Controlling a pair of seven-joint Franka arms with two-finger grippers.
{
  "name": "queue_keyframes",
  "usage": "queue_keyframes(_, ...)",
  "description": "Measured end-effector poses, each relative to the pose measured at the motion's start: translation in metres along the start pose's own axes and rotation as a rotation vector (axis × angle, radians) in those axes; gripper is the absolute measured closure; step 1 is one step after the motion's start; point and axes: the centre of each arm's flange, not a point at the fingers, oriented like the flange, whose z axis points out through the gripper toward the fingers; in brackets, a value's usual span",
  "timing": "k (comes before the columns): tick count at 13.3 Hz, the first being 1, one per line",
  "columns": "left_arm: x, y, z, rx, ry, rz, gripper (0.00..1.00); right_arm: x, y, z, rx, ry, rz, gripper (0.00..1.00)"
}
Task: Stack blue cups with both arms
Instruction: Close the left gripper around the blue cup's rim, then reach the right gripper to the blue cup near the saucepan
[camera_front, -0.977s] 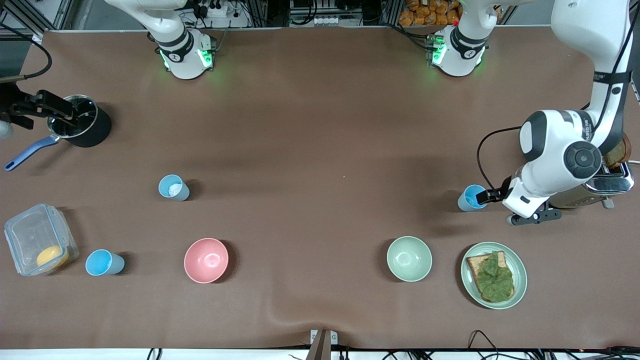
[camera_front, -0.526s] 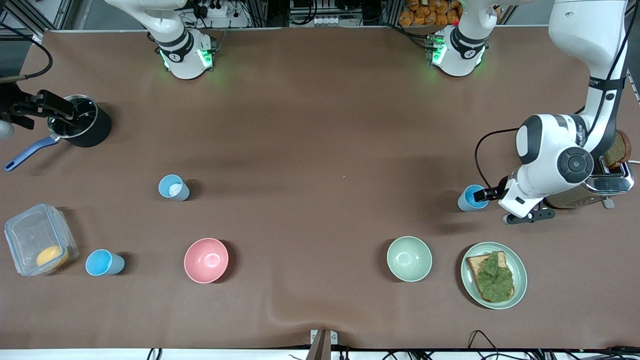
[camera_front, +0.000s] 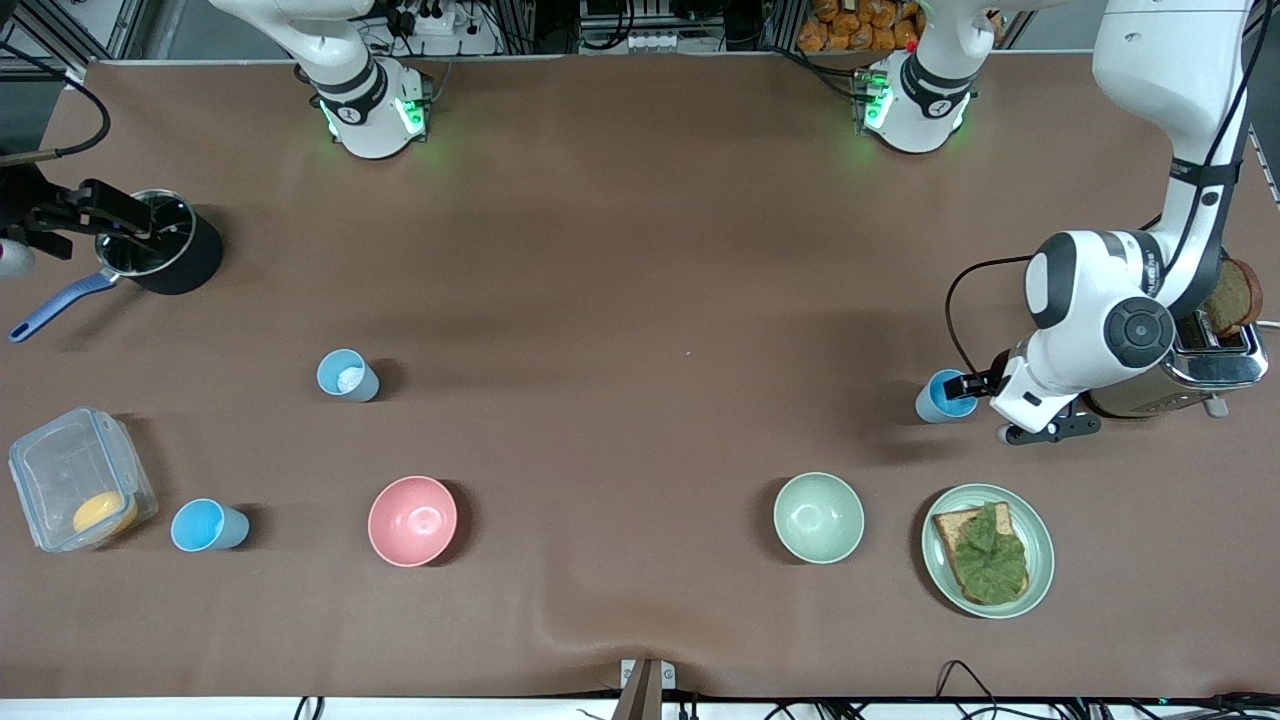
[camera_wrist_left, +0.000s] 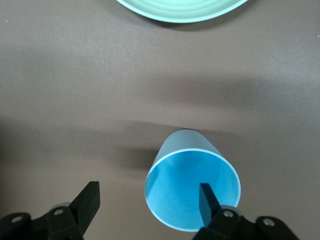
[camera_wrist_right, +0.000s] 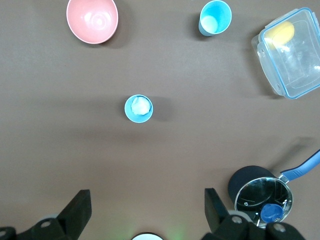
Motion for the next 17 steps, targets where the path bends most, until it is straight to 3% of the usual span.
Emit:
queue_keyframes(2,0.000,0.000,0.009,0.002,-0.010,0.000,0.15,0.000,0.000,0.000,0.000,0.000,0.000,0.00)
queue_keyframes(3,0.000,0.000,0.014,0.003,-0.015,0.000,0.22,0.000,0.000,0.000,0.000,0.000,0.000,0.00)
queue_keyframes(10,0.002,0.002,0.016,0.000,-0.009,0.012,0.96,0.000,0.000,0.000,0.000,0.000,0.000,0.00)
queue_keyframes(14,0.008,-0.004,0.002,-0.006,0.019,0.030,0.96,0.001,-0.005,0.001,0.000,-0.006,0.022,0.00)
queue_keyframes(17,0.016,0.000,-0.037,-0.018,0.083,0.048,0.96,0.021,-0.031,0.038,-0.002,-0.079,-0.013,0.00)
